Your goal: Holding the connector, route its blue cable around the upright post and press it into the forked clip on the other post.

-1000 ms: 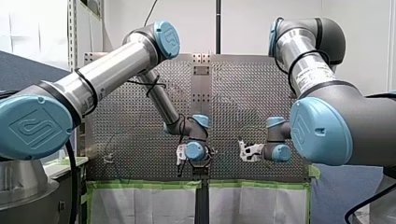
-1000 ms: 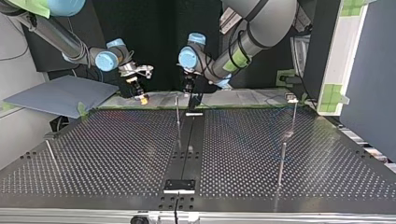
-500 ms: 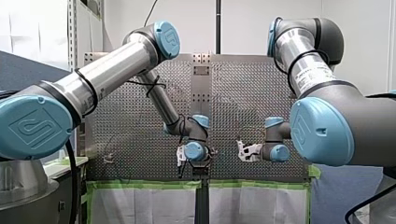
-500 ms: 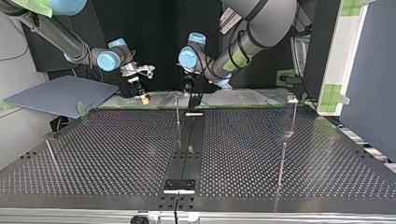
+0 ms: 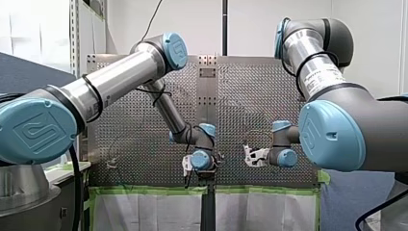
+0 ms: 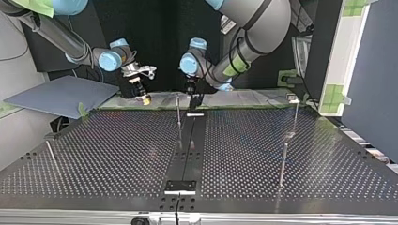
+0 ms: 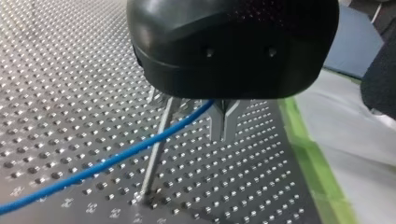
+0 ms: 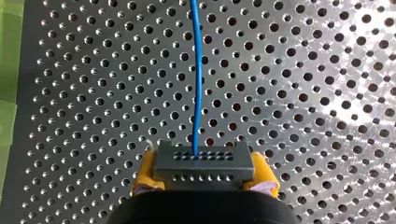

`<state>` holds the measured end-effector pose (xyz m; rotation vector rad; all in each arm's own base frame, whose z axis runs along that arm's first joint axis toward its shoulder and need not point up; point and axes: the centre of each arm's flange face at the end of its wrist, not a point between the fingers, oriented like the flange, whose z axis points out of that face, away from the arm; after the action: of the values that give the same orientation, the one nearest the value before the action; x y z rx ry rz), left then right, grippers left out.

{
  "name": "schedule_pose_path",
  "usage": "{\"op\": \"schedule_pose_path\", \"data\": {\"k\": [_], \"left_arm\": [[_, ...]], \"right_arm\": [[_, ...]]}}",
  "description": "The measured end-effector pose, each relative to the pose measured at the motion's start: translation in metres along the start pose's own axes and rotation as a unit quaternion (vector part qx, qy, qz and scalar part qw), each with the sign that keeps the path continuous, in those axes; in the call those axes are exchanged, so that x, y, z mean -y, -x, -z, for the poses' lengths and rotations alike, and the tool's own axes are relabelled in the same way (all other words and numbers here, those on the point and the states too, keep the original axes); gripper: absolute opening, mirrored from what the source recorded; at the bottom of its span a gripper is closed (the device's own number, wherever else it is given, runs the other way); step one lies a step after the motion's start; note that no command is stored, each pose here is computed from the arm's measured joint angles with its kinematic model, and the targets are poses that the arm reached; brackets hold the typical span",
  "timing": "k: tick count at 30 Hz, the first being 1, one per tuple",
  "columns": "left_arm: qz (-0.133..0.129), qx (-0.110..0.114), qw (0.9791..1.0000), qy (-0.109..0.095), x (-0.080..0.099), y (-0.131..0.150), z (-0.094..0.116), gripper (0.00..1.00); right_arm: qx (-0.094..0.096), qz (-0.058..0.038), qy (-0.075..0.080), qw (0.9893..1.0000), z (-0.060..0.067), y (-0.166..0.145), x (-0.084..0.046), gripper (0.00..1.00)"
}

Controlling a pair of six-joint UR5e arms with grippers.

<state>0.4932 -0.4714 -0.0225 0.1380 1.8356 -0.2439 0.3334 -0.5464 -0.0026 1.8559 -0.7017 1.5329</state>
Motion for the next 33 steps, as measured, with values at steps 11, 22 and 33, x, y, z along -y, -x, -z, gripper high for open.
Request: {"op": "schedule_pose_path", "data": {"k": [11, 22, 33], "left_arm": [[0.004, 0.004, 1.0000, 0.003, -0.006, 0.011, -0.012, 0.07], [0.007, 0.010, 0.9999, -0.003, -0.006, 0.030, -0.028, 0.07], [0.011, 0.007, 0.9999, -0.007, -0.015, 0.035, -0.035, 0.07]], "right_arm": [[-0.009, -0.0011, 0.005, 1.0000, -0.001, -0.001, -0.004, 0.00], [-0.025, -0.0078, 0.018, 0.9995, -0.005, -0.003, -0.012, 0.00], [-0.028, -0.0090, 0.019, 0.9994, -0.007, -0.004, -0.014, 0.00]]}}
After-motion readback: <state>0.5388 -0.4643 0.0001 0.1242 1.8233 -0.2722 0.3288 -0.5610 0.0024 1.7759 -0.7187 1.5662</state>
